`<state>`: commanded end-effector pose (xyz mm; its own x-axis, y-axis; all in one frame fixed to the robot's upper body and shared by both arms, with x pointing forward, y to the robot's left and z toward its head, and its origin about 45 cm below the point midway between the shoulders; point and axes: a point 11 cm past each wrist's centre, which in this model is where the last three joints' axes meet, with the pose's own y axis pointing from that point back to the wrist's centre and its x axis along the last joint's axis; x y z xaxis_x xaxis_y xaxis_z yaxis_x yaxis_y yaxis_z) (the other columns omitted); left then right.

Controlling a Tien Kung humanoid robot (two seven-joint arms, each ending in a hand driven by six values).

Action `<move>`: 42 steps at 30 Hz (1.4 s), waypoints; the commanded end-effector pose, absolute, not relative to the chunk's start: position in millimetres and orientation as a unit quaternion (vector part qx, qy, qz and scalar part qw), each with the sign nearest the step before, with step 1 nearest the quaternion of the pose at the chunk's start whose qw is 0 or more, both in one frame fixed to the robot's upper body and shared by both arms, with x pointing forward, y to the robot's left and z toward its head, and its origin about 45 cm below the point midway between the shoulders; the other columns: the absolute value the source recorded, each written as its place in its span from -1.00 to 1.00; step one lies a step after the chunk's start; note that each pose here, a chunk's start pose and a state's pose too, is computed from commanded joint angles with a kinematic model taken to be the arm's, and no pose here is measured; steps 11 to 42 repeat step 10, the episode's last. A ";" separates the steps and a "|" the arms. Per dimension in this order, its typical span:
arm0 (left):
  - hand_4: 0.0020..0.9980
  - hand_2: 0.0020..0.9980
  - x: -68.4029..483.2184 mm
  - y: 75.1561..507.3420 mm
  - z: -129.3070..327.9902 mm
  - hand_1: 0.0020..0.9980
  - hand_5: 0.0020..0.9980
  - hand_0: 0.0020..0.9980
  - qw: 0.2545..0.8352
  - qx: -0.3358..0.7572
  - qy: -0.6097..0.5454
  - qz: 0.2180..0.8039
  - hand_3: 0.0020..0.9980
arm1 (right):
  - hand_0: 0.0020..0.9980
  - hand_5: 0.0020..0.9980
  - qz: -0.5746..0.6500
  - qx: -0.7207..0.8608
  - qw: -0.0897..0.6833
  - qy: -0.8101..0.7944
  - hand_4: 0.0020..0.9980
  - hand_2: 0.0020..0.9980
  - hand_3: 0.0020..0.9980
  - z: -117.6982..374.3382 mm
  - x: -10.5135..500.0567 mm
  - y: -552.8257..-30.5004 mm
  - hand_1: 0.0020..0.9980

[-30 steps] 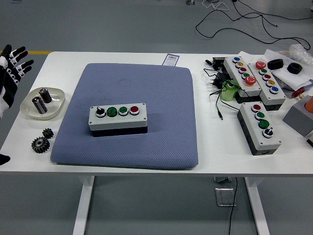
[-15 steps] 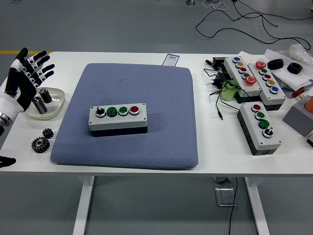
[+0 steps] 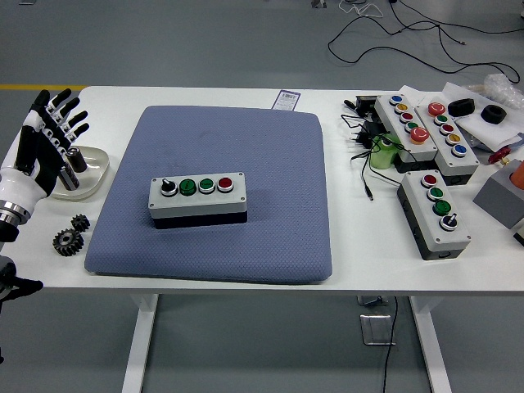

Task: Pick up the button,place it on the desk,press the button,press the button

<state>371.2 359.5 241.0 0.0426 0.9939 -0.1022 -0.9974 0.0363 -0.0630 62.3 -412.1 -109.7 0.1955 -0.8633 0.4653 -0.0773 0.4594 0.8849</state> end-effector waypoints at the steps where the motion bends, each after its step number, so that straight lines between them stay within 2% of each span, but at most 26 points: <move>1: 0.50 0.93 368.8 360.1 239.8 0.84 1.00 0.78 0.716 -0.059 0.015 0.695 0.89 | 0.35 -0.66 -0.302 0.423 0.649 -0.555 -0.38 0.35 0.25 -109.8 62.3 -412.1 0.32; 10: 0.49 0.93 356.3 364.3 242.3 0.84 1.00 0.77 0.711 -0.024 -0.017 0.703 0.89 | 0.35 -0.66 -0.291 0.430 0.657 -0.546 -0.38 0.35 0.25 -108.9 66.9 -412.7 0.32; 42: 0.49 0.93 356.3 364.3 242.3 0.84 1.00 0.77 0.711 -0.024 -0.017 0.703 0.89 | 0.35 -0.66 -0.291 0.430 0.657 -0.546 -0.38 0.35 0.25 -108.9 66.9 -412.7 0.32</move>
